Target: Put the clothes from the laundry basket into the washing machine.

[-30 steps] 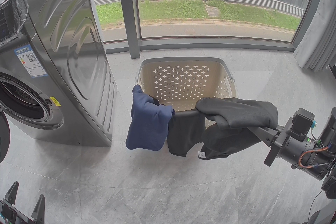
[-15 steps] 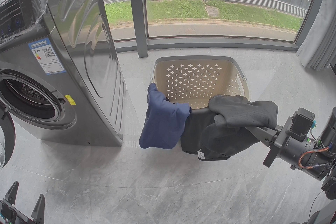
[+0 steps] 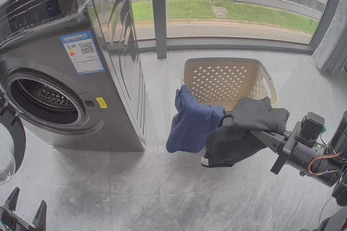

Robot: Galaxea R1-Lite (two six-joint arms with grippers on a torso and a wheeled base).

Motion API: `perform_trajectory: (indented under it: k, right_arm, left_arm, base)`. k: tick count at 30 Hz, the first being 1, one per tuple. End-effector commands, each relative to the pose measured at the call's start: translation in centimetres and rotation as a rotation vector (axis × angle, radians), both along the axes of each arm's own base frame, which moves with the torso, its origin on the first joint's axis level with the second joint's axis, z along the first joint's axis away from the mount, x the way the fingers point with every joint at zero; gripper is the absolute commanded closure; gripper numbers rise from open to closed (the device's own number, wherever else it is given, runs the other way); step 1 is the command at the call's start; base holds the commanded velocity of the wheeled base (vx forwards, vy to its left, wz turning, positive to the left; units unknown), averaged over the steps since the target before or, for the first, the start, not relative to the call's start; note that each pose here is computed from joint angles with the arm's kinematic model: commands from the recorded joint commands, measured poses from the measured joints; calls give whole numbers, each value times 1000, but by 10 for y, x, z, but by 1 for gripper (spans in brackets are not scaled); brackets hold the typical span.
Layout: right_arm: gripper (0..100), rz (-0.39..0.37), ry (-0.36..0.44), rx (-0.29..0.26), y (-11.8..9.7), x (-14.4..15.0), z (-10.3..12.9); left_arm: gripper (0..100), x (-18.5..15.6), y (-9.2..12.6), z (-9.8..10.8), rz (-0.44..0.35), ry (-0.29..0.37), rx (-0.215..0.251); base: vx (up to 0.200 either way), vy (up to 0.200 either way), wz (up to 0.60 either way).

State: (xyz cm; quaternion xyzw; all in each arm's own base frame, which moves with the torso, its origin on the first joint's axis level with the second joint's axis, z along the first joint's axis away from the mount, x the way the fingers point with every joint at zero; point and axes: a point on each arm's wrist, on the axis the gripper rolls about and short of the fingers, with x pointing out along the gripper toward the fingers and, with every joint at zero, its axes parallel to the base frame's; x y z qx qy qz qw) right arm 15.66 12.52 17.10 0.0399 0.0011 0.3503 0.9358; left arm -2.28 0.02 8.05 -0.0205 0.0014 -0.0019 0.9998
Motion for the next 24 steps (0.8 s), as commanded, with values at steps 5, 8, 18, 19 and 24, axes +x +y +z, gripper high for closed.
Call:
perform_trajectory:
  k: [5, 8, 18, 19, 24]
  right_arm:
    - [100, 16, 1, -1, 2, -2, 0]
    - [100, 26, -4, 3, 4, -3, 0]
    - [100, 21, -22, 22, 5, -1, 4]
    - [100, 21, -22, 24, 5, -1, 4]
    - [100, 14, -21, 25, 5, 0, 4]
  left_arm:
    - [0, 1, 0, -4, 1, 8, 0]
    - [0, 1, 0, -4, 1, 8, 0]
    - [0, 1, 0, -4, 1, 8, 0]
    - [0, 1, 0, -4, 1, 8, 0]
    - [0, 1, 0, -4, 1, 8, 0]
  base:
    - [0, 200, 0]
    - [0, 200, 0]
    - [0, 140, 0]
    - [0, 0, 0]
    - [-120, 0, 0]
